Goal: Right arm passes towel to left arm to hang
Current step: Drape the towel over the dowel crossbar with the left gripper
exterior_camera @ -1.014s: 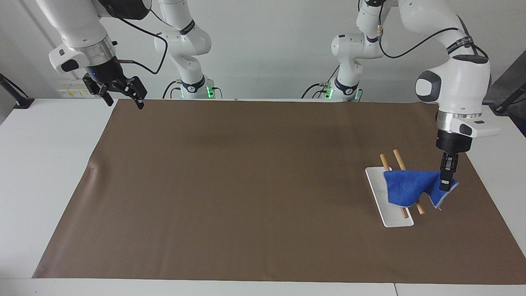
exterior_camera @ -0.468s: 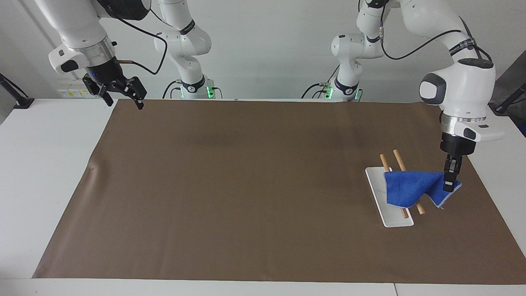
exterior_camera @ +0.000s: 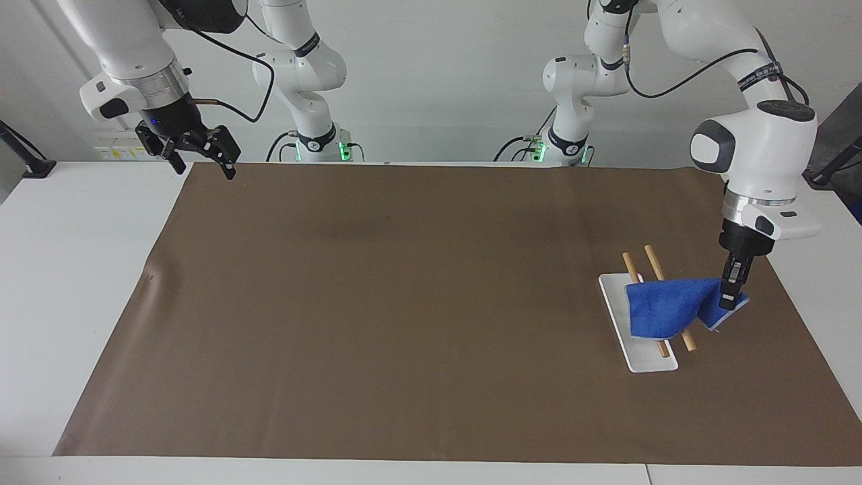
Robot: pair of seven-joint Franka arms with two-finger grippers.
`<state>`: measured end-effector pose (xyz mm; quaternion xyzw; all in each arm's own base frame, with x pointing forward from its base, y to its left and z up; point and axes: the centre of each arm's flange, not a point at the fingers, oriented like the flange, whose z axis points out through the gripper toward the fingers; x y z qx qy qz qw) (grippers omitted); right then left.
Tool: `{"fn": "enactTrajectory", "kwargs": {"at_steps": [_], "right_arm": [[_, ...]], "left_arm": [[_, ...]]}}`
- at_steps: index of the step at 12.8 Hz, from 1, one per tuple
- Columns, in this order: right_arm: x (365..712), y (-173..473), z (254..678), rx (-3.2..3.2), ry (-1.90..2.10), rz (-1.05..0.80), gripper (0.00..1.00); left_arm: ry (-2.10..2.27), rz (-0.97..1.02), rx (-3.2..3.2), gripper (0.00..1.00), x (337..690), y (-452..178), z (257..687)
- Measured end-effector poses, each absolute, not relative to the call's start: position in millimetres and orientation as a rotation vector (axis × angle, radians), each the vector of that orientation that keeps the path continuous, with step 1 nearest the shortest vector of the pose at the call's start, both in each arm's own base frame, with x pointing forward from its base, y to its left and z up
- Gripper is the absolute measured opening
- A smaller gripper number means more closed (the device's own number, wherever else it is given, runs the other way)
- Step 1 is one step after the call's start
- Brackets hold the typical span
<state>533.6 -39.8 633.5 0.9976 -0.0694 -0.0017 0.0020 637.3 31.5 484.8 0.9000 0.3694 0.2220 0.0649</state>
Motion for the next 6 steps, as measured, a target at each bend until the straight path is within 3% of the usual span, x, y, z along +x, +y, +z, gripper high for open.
{"fn": "enactTrajectory", "kwargs": {"at_steps": [1,3,4,6], "right_arm": [[533.6,-39.8,633.5,3.13,-0.218,-0.005,1.0],[533.6,-39.8,633.5,3.13,-0.218,-0.005,1.0],[533.6,-39.8,633.5,3.13,-0.218,-0.005,1.0],[533.6,-39.8,633.5,3.13,-0.218,-0.006,1.0]], "left_arm": [[1.09,0.639,2.749,0.07,635.6,31.7,482.5],[1.045,0.558,2.818,0.25,630.1,35.6,478.6],[1.001,0.512,2.862,0.25,626.4,37.8,477.4],[0.939,0.453,2.913,0.42,621.3,39.5,476.9]]}}
